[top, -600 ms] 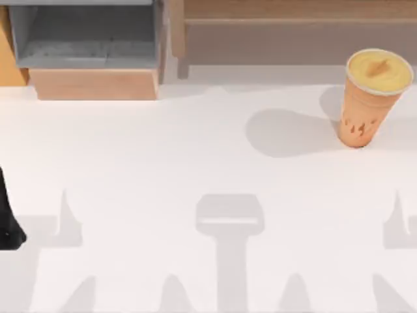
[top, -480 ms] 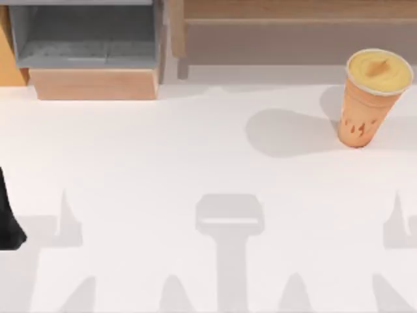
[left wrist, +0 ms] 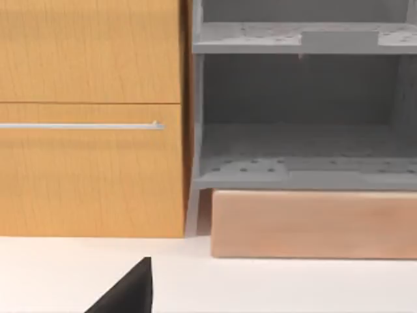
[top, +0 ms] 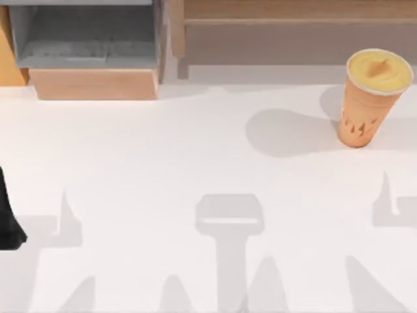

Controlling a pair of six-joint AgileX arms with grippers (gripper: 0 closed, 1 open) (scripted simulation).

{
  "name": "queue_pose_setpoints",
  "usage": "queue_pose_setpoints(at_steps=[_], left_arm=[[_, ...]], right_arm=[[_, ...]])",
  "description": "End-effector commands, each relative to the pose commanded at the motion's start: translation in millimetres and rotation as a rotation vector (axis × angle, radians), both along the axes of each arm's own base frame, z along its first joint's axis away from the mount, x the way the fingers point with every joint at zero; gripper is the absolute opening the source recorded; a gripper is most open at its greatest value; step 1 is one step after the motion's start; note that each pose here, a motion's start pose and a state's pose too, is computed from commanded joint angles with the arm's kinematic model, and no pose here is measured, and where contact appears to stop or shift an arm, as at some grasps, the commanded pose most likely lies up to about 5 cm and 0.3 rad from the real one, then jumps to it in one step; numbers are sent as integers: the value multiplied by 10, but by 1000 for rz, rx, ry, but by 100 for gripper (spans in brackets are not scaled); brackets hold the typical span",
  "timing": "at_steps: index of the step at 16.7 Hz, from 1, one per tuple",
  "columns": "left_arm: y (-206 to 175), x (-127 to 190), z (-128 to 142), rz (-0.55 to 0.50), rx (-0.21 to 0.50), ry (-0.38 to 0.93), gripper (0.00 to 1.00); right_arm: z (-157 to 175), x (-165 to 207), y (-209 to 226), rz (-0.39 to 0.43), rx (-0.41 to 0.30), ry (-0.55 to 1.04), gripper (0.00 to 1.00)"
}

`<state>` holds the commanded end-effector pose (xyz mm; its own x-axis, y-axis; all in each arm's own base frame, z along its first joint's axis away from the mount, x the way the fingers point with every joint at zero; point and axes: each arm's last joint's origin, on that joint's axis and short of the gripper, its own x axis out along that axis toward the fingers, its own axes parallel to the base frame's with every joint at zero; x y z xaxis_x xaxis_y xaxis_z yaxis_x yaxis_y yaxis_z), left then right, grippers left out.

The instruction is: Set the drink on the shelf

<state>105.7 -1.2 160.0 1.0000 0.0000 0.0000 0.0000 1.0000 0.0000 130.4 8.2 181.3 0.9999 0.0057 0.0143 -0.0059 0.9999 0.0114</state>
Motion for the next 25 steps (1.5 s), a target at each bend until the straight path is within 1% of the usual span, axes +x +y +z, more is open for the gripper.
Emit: queue_pose_setpoints(at_steps=[3,6,9,12,15,18,20,25], left_arm=[[0,0,0,0,0,0,100],[0,0,0,0,0,0,100],[0,0,0,0,0,0,100],[0,0,0,0,0,0,100],[0,0,0,0,0,0,100],[0,0,0,0,0,0,100],[0,0,0,0,0,0,100],[0,0,0,0,0,0,100]], right_arm=[[38,250,91,-8,1,21,100],[-30,553,226,-17,-3,49,100],[-217,841,399,-23,-9,75,100],[-486,1051,578,-26,-16,97,100],[-756,1162,722,-25,-21,111,100],[-933,1202,812,-23,-22,114,100],[-982,1209,836,-22,-22,113,100],[-988,1204,823,-25,-24,118,100]])
